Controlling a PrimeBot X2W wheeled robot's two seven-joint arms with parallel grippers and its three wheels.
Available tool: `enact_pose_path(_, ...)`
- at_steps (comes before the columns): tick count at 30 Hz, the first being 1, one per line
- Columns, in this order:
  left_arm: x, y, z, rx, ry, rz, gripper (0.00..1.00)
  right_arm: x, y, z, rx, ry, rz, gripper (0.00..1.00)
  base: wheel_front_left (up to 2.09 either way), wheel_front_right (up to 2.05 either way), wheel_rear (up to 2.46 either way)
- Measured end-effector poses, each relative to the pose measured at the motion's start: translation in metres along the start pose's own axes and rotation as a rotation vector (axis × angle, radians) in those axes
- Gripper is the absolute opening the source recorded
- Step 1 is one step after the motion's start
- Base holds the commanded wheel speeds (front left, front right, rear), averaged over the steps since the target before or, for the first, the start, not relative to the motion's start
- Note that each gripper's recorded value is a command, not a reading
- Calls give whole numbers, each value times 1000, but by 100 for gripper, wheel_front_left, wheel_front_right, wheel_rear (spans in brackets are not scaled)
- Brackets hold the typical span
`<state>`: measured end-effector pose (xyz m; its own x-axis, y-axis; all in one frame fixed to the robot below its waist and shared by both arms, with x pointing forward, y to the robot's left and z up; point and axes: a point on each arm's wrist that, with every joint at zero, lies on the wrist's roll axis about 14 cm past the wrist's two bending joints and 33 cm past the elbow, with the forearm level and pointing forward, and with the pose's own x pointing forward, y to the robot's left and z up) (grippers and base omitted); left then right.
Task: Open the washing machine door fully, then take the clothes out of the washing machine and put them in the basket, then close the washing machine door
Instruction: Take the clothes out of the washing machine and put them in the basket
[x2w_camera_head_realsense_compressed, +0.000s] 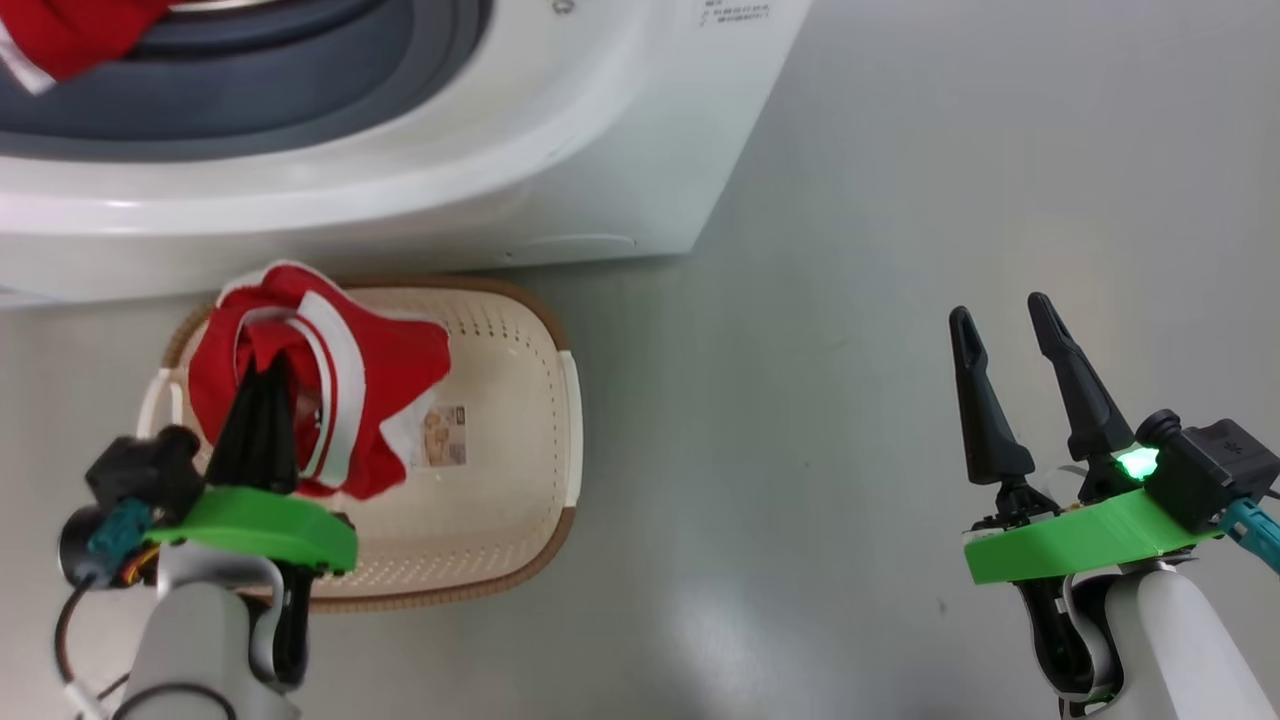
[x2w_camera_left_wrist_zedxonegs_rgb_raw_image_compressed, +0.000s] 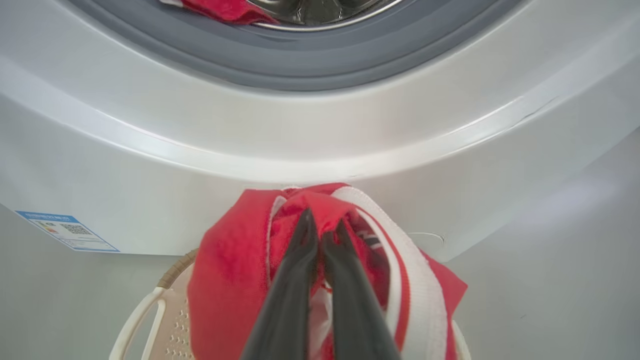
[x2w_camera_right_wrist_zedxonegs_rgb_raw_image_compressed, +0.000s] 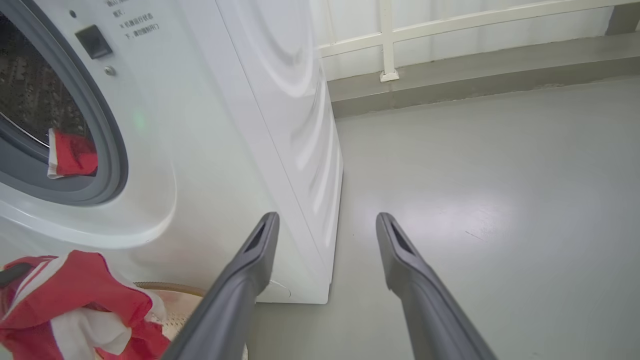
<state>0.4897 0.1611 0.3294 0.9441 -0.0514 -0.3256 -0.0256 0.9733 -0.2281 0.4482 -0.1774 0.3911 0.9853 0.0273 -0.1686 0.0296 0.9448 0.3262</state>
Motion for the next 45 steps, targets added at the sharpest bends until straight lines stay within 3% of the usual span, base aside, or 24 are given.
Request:
enact_pose_path(23,40,-3,-145,63,422,-34,0,34,-27,-47,-7,76,-47,100,0,0,0)
enact_pose_path(29,46,-4,-158,59,449,-36,0,34,-34,-56,-11,95,-60,100,0,0,0)
enact_pose_path(30,47,-3,-158,58,451,-35,4,35,-34,-57,-11,97,-61,100,0,0,0)
enact_pose_path(31,46,-3,-160,58,455,-34,14,35,-34,-57,-11,98,-61,100,0,0,0)
enact_pose_path(32,45,-2,-161,58,460,-30,32,35,-34,-58,-11,97,-61,100,0,0,0)
enact_pose_path(33,44,-1,-162,58,465,-27,43,36,-34,-57,-10,95,-60,100,0,0,0)
enact_pose_path(34,44,0,-162,58,466,-24,46,38,-33,-55,-10,89,-56,100,0,0,0)
enact_pose_path(35,44,1,-161,60,464,-21,66,39,-32,-54,-11,85,-54,100,0,0,0)
enact_pose_path(36,44,1,-159,61,461,-19,79,39,-32,-53,-10,83,-53,100,0,0,0)
enact_pose_path(37,44,1,-157,61,457,-18,83,39,-31,-52,-10,81,-52,100,0,0,0)
enact_pose_path(38,44,1,-155,61,453,-18,93,39,-30,-51,-10,78,-51,100,0,0,0)
enact_pose_path(40,45,1,-150,61,442,-17,100,39,-29,-48,-9,72,-48,100,0,0,0)
enact_pose_path(45,47,-1,-132,60,401,-15,100,38,-24,-38,-8,52,-37,100,0,0,0)
